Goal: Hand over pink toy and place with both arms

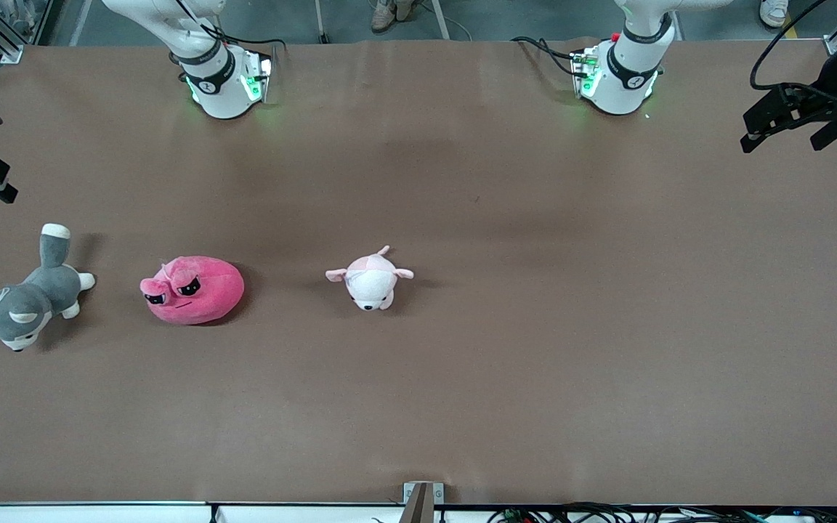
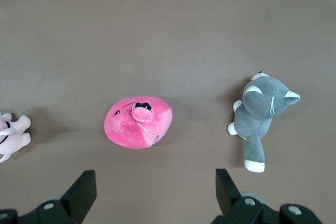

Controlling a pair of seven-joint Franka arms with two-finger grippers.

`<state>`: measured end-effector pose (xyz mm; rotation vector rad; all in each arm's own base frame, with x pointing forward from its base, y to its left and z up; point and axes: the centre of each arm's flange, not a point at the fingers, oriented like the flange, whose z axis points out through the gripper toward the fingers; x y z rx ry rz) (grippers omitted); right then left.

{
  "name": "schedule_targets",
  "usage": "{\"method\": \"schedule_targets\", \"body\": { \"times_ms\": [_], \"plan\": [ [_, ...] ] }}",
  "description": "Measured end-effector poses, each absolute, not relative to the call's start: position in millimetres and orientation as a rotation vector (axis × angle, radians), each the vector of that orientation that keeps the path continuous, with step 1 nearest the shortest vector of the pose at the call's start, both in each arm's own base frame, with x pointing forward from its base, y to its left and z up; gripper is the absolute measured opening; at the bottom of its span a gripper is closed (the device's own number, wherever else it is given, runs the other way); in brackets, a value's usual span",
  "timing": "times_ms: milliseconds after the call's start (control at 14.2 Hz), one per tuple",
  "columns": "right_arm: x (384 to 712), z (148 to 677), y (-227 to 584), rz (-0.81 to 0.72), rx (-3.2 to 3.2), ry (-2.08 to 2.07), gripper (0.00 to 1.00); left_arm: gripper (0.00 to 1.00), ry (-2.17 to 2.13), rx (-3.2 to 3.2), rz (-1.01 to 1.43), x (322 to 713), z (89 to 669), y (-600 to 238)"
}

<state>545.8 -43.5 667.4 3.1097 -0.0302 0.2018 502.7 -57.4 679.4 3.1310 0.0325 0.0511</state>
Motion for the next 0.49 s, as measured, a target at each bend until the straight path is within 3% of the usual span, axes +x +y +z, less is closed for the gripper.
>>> {"method": "schedule_targets", "body": {
  "times_ms": [494],
  "plan": [
    [532.8,669.1,-42.8,0.224,3.108,-0.040,1.00,1.00,0.033,3.131,0.046,502.4,679.1,-57.4]
  ]
}}
